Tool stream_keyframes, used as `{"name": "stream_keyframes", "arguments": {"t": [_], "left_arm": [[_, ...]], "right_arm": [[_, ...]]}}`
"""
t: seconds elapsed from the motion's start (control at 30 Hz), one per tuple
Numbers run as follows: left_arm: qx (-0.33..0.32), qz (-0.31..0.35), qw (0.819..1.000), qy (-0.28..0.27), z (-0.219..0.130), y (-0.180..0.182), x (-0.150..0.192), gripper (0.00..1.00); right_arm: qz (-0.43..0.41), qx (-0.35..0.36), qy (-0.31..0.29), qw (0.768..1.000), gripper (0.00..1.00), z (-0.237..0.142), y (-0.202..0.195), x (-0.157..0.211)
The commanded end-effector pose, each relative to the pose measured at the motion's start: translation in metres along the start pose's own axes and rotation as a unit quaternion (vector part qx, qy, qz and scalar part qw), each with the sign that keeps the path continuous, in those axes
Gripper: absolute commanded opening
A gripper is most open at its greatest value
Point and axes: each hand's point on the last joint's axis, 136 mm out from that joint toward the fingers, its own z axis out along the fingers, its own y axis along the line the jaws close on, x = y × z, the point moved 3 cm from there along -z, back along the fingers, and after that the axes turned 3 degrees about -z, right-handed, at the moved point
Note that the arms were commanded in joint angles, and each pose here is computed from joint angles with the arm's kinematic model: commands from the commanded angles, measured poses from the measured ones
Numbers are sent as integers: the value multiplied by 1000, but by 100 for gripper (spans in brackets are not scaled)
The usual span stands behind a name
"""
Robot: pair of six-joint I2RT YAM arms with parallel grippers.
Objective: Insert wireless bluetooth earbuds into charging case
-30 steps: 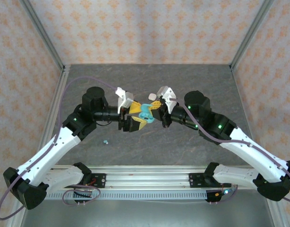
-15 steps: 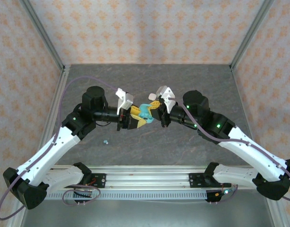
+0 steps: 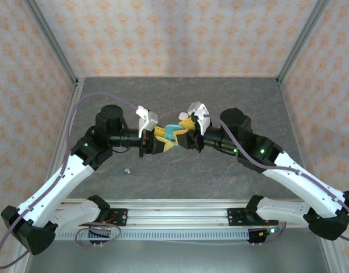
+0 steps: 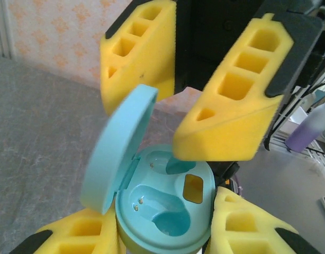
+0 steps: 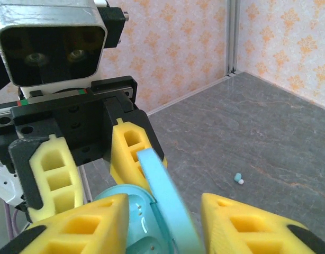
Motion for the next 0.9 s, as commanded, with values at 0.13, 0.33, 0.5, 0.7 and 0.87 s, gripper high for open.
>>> {"name": "stream_keyframes", "arguments": {"t": [0.13,0.33,0.5,0.7,0.87], "left_arm": [[-49,-5,999,-10,-14,7,2,20],[-96,-18,995,18,-24,15,23,19],[-112,-20,993,24,-32,13,31,20],[-136,-17,990,34,-44,10,38,20],[-150,-12,988,42,-57,0,42,20]], "right_arm": [[50,-15,-53,997,41,-18,10,-35],[112,41,-46,992,40,-23,-5,-37],[170,110,-17,979,40,-21,-28,-32],[265,186,37,945,40,-5,-68,0],[308,218,105,920,39,28,-90,45]]}}
